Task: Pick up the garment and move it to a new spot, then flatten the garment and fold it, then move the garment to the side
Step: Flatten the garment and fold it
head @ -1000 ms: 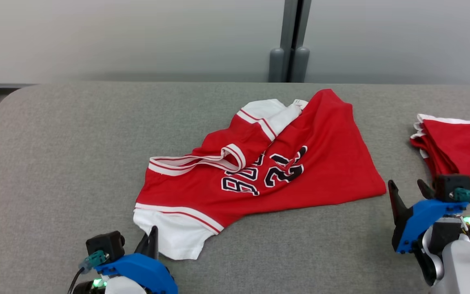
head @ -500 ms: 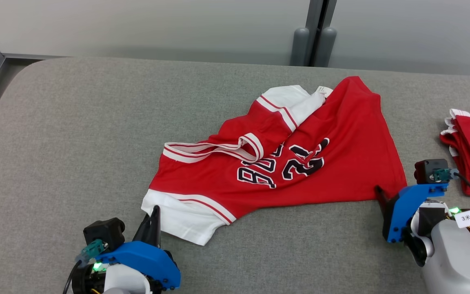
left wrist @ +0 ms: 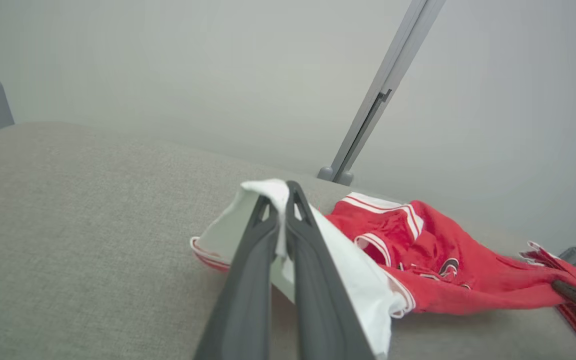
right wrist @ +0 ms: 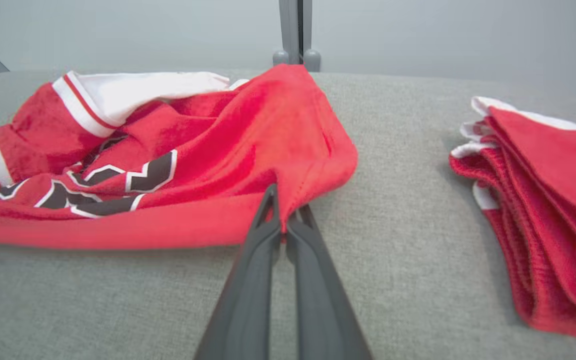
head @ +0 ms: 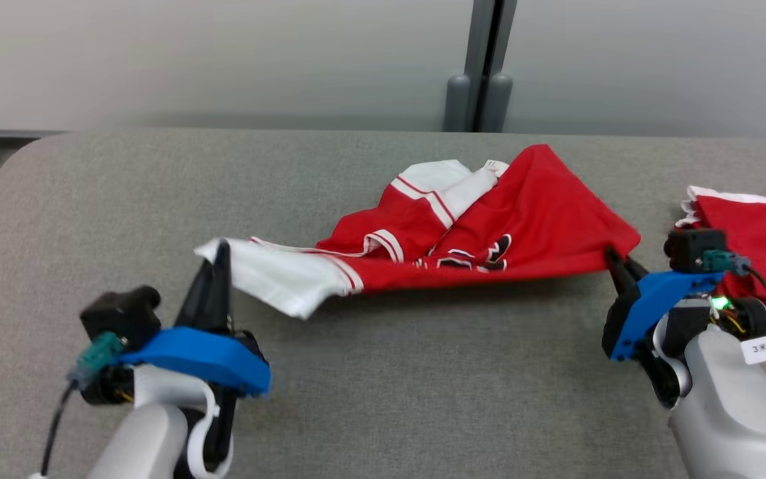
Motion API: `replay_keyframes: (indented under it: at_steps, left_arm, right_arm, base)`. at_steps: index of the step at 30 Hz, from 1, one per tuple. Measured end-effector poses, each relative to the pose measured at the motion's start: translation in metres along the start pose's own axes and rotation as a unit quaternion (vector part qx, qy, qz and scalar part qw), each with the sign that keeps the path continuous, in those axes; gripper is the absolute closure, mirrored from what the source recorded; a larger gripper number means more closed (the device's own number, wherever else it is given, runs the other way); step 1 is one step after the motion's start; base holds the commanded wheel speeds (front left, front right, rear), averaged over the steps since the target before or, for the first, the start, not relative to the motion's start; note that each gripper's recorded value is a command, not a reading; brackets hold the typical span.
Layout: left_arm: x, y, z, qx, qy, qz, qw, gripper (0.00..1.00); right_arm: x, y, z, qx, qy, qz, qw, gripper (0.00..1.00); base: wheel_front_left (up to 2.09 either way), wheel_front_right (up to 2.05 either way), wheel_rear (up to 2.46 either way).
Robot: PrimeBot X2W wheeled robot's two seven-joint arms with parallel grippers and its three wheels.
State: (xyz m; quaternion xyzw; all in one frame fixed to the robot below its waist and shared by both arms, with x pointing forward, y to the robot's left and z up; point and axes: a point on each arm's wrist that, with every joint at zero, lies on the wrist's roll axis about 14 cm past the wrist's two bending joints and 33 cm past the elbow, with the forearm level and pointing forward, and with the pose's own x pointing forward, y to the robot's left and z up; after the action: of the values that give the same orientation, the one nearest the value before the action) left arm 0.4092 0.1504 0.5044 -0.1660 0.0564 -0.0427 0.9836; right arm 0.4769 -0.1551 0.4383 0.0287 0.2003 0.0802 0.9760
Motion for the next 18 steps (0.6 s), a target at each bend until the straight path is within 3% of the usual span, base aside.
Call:
replay_keyframes:
  at_steps: [4,7,14,17,18]
  left_arm:
    - [0.004,-0.020,0.062,0.007,-0.089,-0.040,0.995,1.00]
    - [-0.002,-0.042,0.114,0.009,-0.159,-0.080,0.984,1.00]
    - [-0.045,-0.105,0.226,0.051,-0.302,-0.178,0.935,1.00]
    - [-0.068,-0.133,0.259,0.076,-0.345,-0.215,0.910,1.00]
    - [-0.068,-0.133,0.259,0.076,-0.345,-0.215,0.910,1.00]
  right_arm:
    - [-0.016,0.001,0.055,-0.001,-0.092,0.010,0.996,1.00]
    - [-0.041,-0.002,0.105,-0.003,-0.170,0.015,0.985,1.00]
    - [-0.138,-0.011,0.196,-0.016,-0.318,0.020,0.948,1.00]
    - [-0.183,-0.013,0.218,-0.024,-0.359,0.013,0.933,1.00]
    - [-0.183,-0.013,0.218,-0.024,-0.359,0.013,0.933,1.00]
  base:
    - [0.00,0.00,0.00]
    - [0.00,0.00,0.00]
    - [0.00,0.00,0.00]
    - [0.00,0.00,0.00]
    - [0.00,0.00,0.00]
